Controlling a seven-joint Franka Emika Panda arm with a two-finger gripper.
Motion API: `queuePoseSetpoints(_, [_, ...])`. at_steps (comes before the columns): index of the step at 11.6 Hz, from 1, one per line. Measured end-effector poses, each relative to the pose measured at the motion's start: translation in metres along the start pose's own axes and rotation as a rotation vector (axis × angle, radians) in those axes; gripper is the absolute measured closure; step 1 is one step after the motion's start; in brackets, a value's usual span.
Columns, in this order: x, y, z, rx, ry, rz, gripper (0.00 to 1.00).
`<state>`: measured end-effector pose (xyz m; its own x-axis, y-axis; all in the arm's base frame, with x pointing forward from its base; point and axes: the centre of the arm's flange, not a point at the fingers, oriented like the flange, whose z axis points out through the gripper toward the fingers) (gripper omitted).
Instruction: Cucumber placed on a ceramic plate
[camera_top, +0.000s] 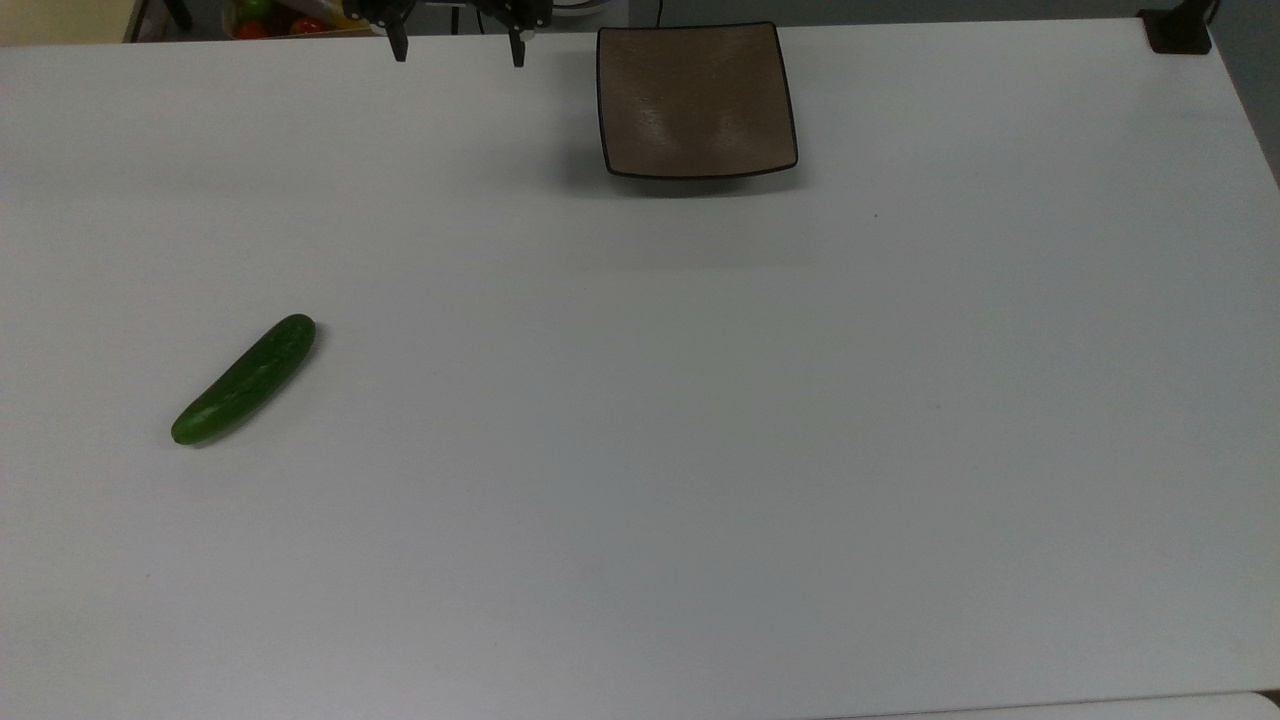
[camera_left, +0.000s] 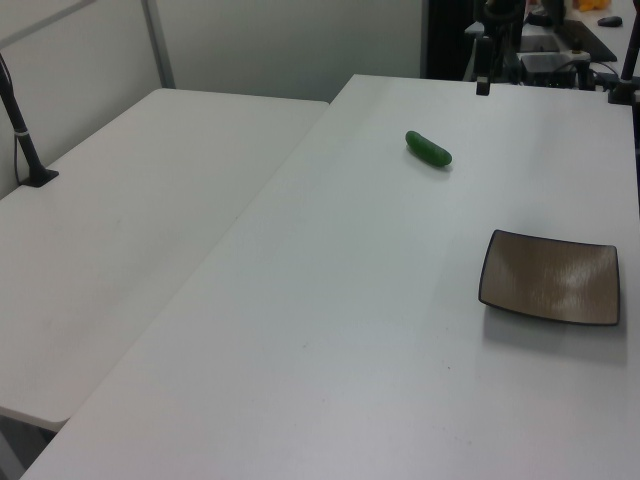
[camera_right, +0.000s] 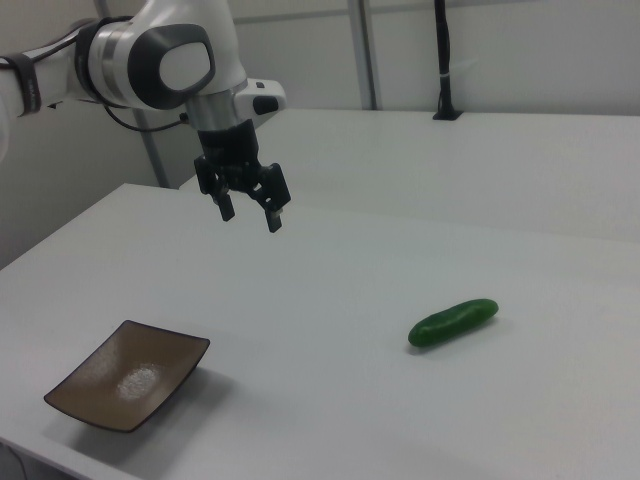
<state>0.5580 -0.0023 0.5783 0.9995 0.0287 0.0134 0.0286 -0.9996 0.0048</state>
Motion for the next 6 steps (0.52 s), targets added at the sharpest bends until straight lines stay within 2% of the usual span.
queuePoseSetpoints(6, [0.008,0.054,0.004,-0.007,0.064,0.111,0.00])
